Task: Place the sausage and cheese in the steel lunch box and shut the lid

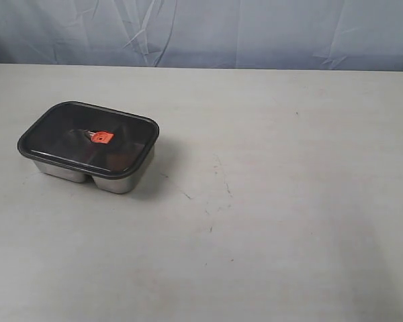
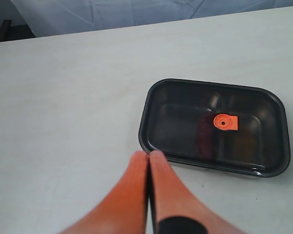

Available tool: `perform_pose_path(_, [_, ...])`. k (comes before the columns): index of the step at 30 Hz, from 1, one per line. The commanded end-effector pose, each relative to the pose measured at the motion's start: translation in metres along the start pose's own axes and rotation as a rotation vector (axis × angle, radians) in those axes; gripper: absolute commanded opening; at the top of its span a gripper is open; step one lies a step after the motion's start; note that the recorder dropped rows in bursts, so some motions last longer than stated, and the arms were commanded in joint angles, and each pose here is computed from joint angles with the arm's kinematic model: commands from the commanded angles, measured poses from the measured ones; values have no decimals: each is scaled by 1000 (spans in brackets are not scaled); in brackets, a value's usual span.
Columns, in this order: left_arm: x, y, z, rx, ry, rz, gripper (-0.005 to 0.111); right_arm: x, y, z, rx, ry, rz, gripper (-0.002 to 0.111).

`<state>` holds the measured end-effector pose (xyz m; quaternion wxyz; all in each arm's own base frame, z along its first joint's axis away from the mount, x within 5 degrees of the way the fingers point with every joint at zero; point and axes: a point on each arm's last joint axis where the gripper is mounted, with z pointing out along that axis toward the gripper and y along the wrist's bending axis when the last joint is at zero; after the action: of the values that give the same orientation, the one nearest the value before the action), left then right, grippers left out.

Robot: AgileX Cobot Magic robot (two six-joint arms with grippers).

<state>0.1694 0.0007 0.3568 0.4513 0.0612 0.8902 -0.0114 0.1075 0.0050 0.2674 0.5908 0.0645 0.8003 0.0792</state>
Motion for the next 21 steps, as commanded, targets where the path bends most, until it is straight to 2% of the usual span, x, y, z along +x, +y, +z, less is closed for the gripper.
perform_pose_path(1, [0,0,-1,-3,-9,-3,0,15,-3,-8,10,21,-22,-1])
perform_pose_path(11, [0,0,-1,-3,-11,-3,0,67,-15,-14,21,29,-51,-1])
perform_pose_path(21, [0,0,-1,-3,-11,-3,0,87,-18,-23,5,-70,-57,-1])
